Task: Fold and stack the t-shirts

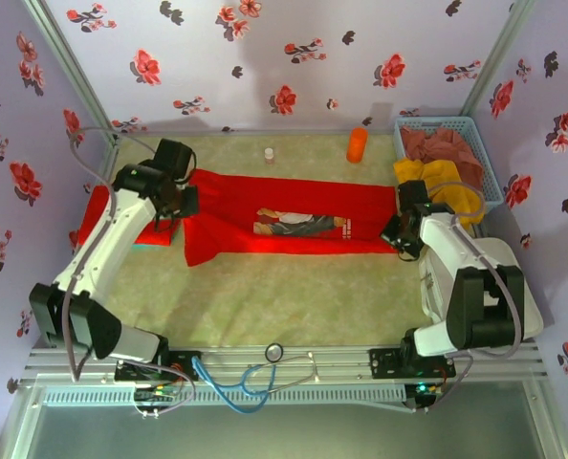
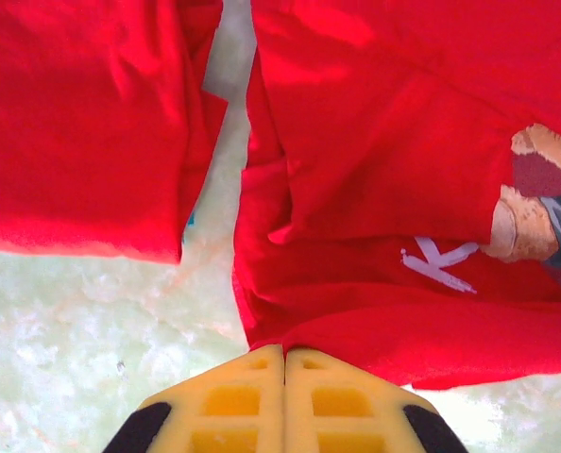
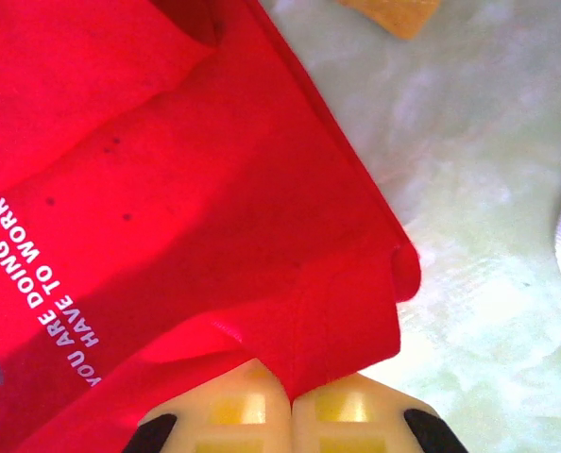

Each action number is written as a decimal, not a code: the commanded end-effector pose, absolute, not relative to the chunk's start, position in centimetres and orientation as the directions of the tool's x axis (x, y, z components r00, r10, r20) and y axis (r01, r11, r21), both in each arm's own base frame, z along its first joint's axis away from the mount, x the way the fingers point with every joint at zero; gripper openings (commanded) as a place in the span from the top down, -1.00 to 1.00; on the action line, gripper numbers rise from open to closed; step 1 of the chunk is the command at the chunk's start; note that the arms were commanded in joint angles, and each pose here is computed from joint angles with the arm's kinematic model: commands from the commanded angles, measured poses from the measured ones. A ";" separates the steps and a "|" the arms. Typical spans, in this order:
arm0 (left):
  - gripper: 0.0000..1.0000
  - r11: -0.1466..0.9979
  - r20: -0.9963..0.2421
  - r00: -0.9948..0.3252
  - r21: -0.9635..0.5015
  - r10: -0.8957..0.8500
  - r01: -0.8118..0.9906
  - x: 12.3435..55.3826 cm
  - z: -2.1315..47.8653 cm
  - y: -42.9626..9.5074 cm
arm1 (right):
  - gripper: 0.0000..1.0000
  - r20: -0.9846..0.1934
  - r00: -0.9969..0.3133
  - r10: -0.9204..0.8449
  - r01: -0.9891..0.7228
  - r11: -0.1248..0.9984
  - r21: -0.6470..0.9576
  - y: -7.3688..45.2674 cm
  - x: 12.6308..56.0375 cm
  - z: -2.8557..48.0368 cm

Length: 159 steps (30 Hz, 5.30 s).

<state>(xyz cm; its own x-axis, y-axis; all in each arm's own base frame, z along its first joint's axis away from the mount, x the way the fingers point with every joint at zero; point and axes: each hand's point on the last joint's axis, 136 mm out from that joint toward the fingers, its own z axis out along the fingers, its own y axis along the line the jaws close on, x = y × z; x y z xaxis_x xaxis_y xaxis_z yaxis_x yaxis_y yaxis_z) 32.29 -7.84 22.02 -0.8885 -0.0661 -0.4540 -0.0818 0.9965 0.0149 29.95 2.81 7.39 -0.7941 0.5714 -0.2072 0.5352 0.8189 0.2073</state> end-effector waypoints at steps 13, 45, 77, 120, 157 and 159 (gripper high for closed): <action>1.00 0.983 -0.445 -0.892 0.184 0.085 0.002 38.5 21.8 -7.7 | 0.96 -0.198 -0.813 0.548 0.508 0.833 0.219 3.1 34.1 7.0; 1.00 0.973 -0.425 -0.896 0.228 0.127 0.030 43.4 19.7 -8.2 | -0.37 -0.221 -0.795 0.565 0.489 0.812 0.319 3.6 38.1 6.6; 0.24 0.946 -0.345 -0.921 0.316 0.179 0.065 50.8 14.8 -8.3 | -0.45 -0.188 -0.821 0.540 0.432 0.801 0.416 5.6 36.4 7.3; 0.23 0.912 -0.205 -0.906 -0.265 -0.371 -0.313 38.6 4.5 -14.6 | -0.48 -0.182 -0.837 0.516 0.411 0.812 0.415 6.3 35.8 7.6; 1.00 0.915 -0.230 -0.914 -0.310 -0.334 -0.257 40.8 6.6 -16.8 | -0.40 -0.154 -0.845 0.512 0.418 0.813 0.405 6.4 35.2 6.4; 0.51 0.920 -0.213 -0.922 -0.301 -0.323 -0.253 40.0 6.6 -16.7 | -0.40 -0.154 -0.847 0.509 0.417 0.815 0.402 6.3 35.2 6.5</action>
<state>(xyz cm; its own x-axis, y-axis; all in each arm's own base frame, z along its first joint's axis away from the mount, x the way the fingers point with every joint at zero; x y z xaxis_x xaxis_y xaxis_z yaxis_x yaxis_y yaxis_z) 40.75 -16.73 4.83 -0.9106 -0.3567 -0.2090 -0.2836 0.9068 -0.3119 35.96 6.21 7.05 -0.8299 0.5300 -0.1742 0.4227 0.8012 0.4235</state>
